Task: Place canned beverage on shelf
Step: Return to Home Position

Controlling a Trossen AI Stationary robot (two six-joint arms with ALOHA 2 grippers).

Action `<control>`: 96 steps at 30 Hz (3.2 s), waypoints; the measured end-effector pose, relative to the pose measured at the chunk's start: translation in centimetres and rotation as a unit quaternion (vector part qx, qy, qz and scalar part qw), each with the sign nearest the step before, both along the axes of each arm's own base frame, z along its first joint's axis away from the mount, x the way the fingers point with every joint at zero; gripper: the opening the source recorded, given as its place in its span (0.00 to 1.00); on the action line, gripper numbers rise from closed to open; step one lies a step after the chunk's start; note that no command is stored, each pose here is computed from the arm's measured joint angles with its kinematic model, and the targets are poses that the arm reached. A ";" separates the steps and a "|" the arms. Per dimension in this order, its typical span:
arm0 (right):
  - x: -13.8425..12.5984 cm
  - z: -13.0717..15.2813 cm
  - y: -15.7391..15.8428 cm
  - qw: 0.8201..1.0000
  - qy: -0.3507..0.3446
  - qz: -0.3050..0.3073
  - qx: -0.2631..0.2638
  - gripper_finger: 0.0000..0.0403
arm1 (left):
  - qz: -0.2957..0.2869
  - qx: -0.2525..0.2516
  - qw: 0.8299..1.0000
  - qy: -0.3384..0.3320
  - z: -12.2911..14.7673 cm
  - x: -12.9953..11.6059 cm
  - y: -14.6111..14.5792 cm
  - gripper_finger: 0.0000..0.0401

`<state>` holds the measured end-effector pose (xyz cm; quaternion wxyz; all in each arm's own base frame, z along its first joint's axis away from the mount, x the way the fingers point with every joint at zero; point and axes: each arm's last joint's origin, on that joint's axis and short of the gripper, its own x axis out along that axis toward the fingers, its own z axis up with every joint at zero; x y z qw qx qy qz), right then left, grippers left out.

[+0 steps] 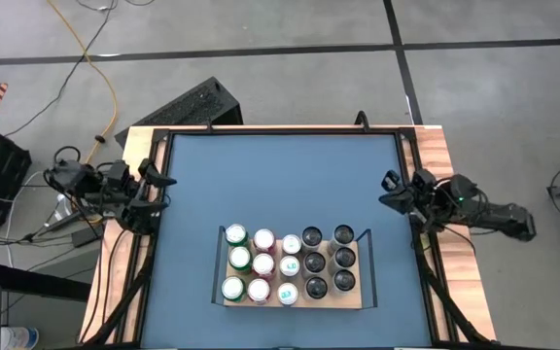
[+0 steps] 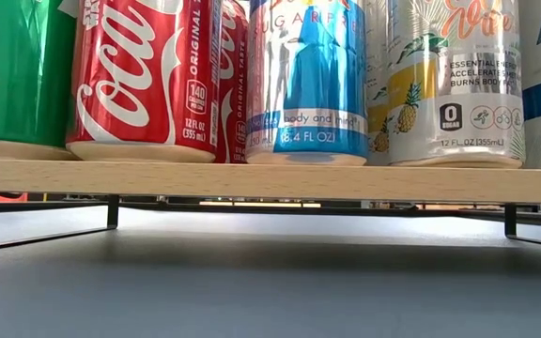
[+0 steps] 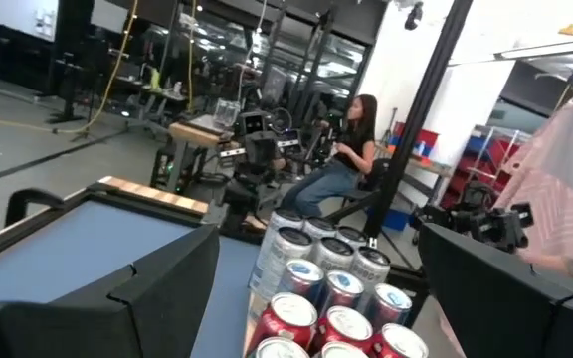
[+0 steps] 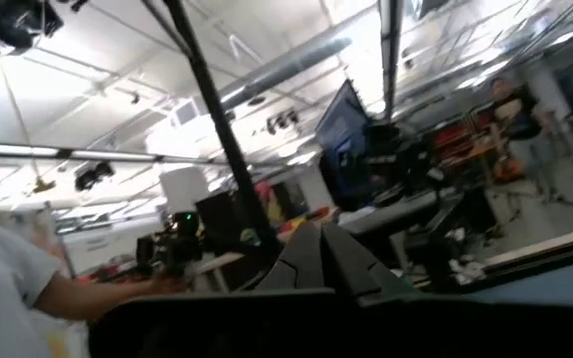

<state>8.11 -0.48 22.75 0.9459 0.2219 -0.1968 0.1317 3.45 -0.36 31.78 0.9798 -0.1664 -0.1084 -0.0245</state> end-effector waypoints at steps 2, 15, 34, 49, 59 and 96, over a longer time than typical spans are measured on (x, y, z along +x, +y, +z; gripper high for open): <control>0.0 0.0 -0.2 1.000 0.012 -0.011 -0.003 0.00 | 0.002 -0.002 1.000 -0.004 -0.3 -0.5 0.2 0.83; 0.3 -1.0 -0.6 0.997 0.074 -0.035 0.000 0.00 | 0.041 -0.049 0.995 0.071 -10.2 4.2 -1.9 0.83; 0.8 -5.5 -1.0 0.954 0.285 -0.090 0.029 0.00 | 0.047 -0.086 0.993 0.072 -14.3 5.5 -2.5 0.83; 1.0 -4.6 -0.4 0.966 0.222 -0.058 -0.116 0.00 | -0.121 0.049 0.991 0.026 -13.6 5.2 -3.5 0.83; 0.9 -4.8 0.6 0.946 0.182 -0.001 -0.267 0.00 | -0.119 0.094 0.986 0.064 -14.5 5.4 -3.6 0.83; 0.5 -4.9 0.1 0.938 0.191 0.049 -0.286 0.00 | -0.053 0.111 0.992 0.039 -14.0 6.2 -0.1 0.83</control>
